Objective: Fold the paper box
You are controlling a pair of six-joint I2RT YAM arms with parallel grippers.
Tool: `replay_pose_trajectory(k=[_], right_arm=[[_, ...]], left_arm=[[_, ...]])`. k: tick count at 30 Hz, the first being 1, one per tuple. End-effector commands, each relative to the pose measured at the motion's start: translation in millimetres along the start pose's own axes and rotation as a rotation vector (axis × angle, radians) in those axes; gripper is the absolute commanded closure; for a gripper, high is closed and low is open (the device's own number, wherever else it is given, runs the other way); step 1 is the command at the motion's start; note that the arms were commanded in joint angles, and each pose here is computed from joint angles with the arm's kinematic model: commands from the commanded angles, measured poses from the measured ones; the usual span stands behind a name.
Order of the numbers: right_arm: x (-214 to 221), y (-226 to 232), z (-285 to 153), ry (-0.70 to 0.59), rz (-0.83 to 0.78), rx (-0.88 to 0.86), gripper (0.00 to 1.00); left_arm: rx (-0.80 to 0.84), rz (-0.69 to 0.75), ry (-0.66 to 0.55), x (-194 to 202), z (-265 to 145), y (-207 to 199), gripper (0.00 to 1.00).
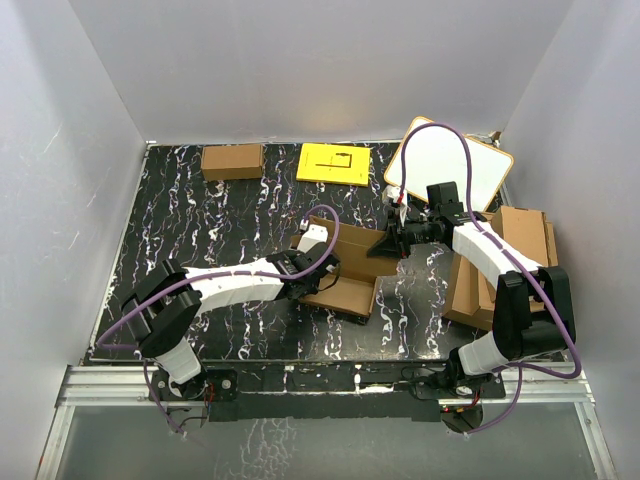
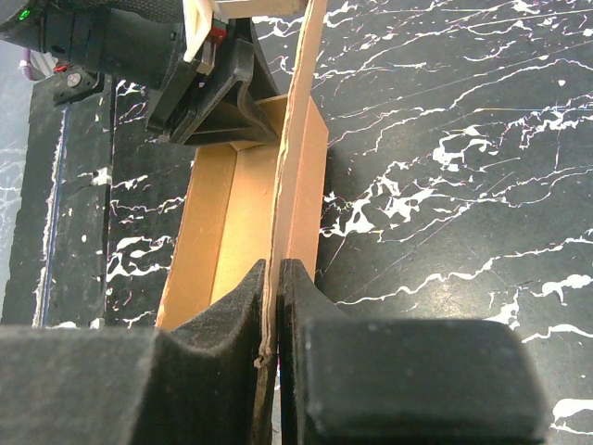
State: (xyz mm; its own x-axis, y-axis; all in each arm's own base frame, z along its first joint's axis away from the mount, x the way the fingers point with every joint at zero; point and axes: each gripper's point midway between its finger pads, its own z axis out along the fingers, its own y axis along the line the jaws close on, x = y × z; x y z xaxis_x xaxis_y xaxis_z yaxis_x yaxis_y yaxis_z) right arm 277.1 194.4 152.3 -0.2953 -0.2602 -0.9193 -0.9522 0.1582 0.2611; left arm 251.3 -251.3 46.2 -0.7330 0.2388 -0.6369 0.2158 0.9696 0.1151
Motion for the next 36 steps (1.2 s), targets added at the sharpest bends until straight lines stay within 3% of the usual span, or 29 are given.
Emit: replay_pose_trajectory(k=[1, 11, 19, 24, 28, 36], right_arm=[[-18.1, 7.7, -0.3, -0.056, -0.078, -0.041, 0.92], [-17.3, 7.7, 0.2, -0.054, -0.077, -0.042, 0.92], [-18.1, 7.5, -0.2, -0.054, -0.078, -0.04, 0.92], [-18.6, 8.0, -0.3, -0.055, -0.08, -0.041, 0.92], [-18.2, 8.2, -0.1, -0.055, -0.079, -0.042, 0.92], [-18.8, 8.3, -0.2, -0.055, -0.081, -0.042, 0.92]], left_arm=[[0.002, -0.017, -0.036, -10.4, -3.6, 2.7, 0.67], [-0.051, 0.018, 0.001, 6.6, 8.3, 12.0, 0.75], [-0.093, 0.045, 0.023, 14.9, 12.2, 21.2, 1.0], [-0.121, 0.066, 0.033, 18.6, 12.9, 27.2, 0.99], [-0.124, 0.072, 0.034, 19.9, 11.9, 29.7, 0.87], [-0.101, 0.074, 0.032, 22.1, 11.6, 28.7, 0.83]])
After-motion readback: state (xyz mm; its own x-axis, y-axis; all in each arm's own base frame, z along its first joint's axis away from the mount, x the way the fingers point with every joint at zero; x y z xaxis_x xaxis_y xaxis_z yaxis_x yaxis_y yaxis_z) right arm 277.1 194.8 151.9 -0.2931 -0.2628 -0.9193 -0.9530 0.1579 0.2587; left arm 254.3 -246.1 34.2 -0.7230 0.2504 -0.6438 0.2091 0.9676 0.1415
